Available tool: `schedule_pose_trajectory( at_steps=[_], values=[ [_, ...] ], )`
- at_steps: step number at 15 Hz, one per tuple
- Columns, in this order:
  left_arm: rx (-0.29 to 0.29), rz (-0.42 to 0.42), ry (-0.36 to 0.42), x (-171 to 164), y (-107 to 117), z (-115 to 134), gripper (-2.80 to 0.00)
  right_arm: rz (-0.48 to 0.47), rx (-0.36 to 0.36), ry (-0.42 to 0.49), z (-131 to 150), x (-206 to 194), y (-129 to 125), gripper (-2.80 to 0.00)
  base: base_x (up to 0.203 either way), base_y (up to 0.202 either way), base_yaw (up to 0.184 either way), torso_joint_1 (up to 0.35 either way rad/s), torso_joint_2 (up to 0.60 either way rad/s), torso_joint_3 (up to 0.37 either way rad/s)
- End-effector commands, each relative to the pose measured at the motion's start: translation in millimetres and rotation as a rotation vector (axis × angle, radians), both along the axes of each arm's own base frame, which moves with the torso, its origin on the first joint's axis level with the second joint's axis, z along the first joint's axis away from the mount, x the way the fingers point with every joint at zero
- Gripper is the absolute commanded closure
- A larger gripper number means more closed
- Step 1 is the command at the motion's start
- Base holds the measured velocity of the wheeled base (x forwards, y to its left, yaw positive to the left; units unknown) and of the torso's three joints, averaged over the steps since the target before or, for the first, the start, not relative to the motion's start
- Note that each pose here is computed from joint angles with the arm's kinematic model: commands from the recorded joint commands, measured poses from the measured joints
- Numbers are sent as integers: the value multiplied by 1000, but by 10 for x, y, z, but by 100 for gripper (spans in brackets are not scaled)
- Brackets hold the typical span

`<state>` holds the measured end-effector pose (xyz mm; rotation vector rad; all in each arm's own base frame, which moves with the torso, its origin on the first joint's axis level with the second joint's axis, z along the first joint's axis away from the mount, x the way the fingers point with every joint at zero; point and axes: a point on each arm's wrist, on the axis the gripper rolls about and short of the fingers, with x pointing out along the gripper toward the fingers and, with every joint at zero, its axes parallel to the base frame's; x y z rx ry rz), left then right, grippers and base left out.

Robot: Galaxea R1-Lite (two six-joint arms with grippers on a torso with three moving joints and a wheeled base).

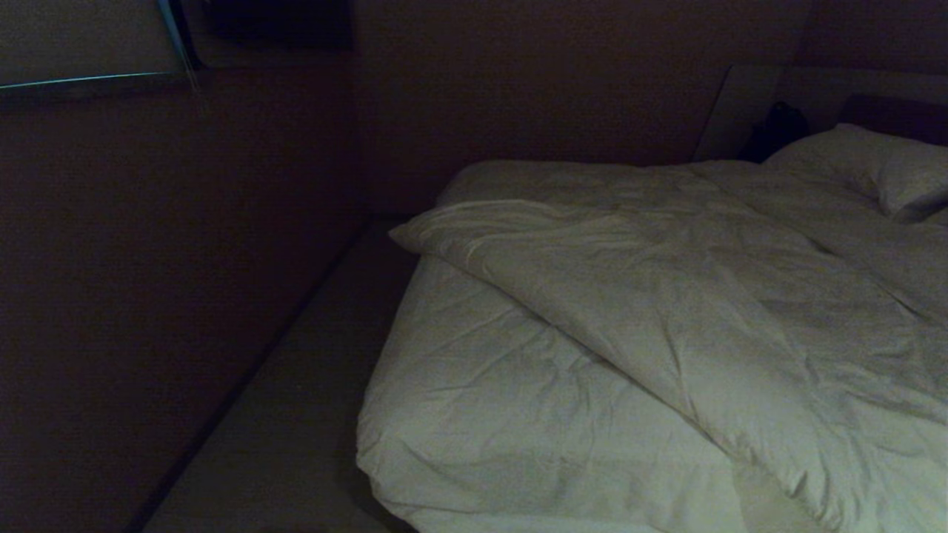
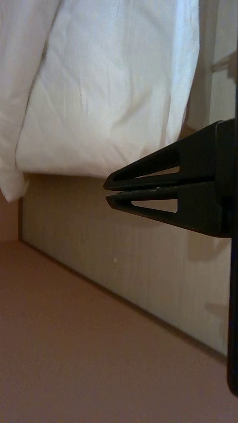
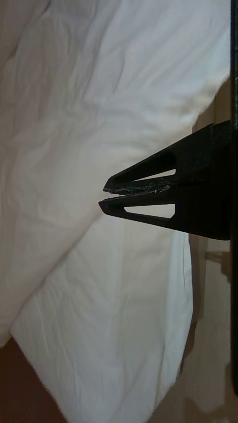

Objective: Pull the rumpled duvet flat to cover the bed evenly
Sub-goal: Hold the folded corner of the quilt

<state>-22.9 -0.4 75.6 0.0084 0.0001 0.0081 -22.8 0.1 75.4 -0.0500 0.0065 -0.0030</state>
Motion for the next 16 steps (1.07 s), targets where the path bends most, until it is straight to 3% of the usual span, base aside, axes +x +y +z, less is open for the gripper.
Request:
schedule_pose_trajectory(
  at_steps=[1,4,16],
  values=[
    [-1,1,0,0,0,1,0,0,-1,0,-1,0,0,0,0,197,0,-1,-1,4],
    [-1,1,0,0,0,1,0,0,-1,0,-1,0,0,0,0,135,1,4,1,2],
    [-6,1,0,0,0,1,0,0,-1,0,-1,0,0,0,0,0,0,0,0,0]
  ],
)
